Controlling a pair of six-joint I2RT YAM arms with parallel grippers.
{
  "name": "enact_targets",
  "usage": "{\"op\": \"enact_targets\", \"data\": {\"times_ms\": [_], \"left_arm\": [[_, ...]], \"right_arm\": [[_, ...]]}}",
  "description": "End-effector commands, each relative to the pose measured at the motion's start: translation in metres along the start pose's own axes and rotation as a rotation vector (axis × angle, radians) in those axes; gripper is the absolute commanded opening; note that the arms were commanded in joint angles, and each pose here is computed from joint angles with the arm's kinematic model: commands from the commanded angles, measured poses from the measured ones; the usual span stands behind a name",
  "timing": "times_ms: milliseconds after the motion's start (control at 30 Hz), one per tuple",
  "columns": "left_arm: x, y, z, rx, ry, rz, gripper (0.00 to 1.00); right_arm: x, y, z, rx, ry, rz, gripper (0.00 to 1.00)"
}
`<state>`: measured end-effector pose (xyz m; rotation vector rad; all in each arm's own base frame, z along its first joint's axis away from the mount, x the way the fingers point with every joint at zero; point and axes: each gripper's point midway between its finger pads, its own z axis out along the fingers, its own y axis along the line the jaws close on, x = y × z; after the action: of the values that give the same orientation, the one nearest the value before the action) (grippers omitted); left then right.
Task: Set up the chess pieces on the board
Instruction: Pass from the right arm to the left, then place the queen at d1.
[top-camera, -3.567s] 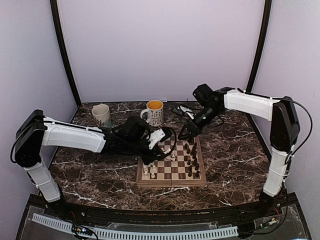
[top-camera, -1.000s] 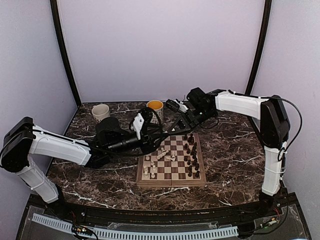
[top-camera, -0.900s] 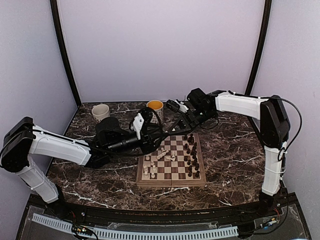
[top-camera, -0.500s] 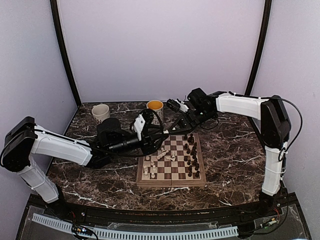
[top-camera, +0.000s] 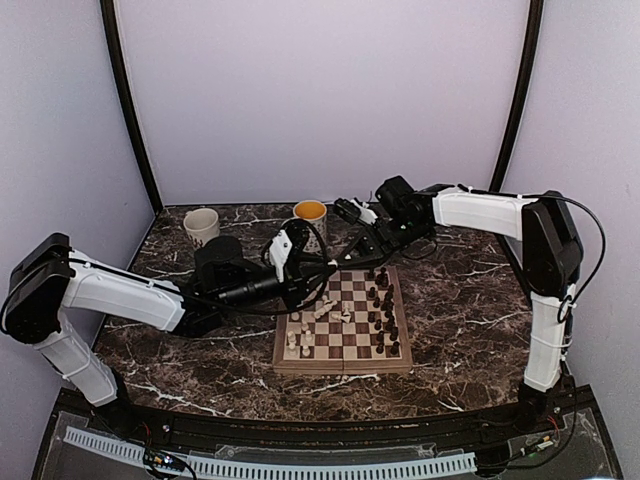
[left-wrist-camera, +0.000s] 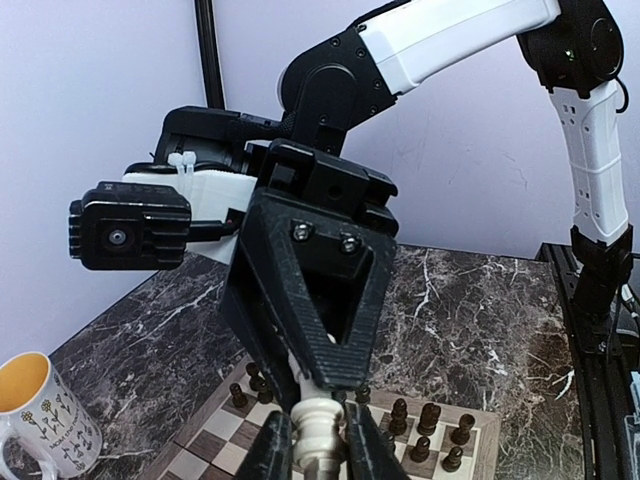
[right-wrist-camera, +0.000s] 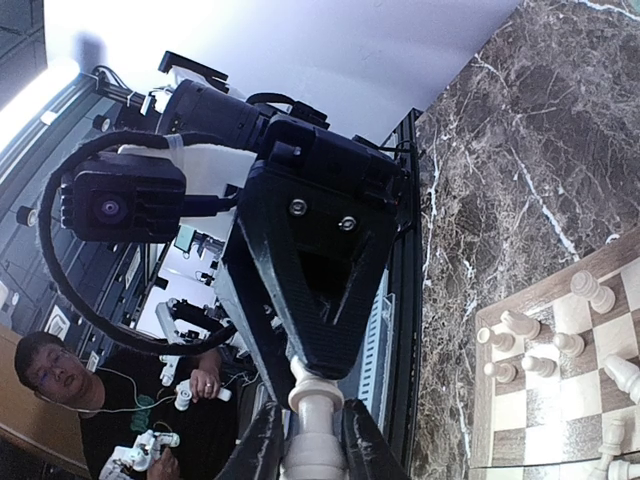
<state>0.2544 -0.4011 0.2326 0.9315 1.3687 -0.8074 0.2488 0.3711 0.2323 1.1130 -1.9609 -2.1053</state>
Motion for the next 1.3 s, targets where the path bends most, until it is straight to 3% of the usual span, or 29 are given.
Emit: {"op": "enact_targets", "data": {"times_ms": [0, 67, 200, 400, 633, 933, 1267], "left_arm": [[-0.01, 0.002, 0.002, -0.006, 0.02, 0.011, 0.18], [-0.011, 0.007, 0.001, -0.02, 0.072, 0.01, 0.17], [-0.012, 0.031, -0.006, -0.084, 0.214, -0.017, 0.16], [0.011, 0.08, -0.039, -0.18, 0.549, -0.146, 0.15], [0.029, 0.106, -0.064, -0.253, 0.861, -0.211, 0.14], [0.064, 0.106, -0.062, -0.196, 1.08, -0.318, 0.13], [0.101, 0.096, -0.043, -0.101, 1.198, -0.399, 0.14]], "right_arm": [[-0.004, 0.016, -0.006, 0.027, -0.013, -0.085, 0.28], [-0.004, 0.009, -0.013, 0.116, -0.007, -0.139, 0.41], [0.004, -0.006, -0.037, 0.257, 0.005, -0.184, 0.5], [0.026, -0.038, -0.072, 0.475, 0.023, -0.22, 0.52], [0.04, -0.058, -0.088, 0.66, 0.084, -0.291, 0.51], [0.049, -0.061, -0.088, 0.661, 0.113, -0.299, 0.5], [0.054, -0.059, -0.086, 0.65, 0.126, -0.31, 0.5]]}}
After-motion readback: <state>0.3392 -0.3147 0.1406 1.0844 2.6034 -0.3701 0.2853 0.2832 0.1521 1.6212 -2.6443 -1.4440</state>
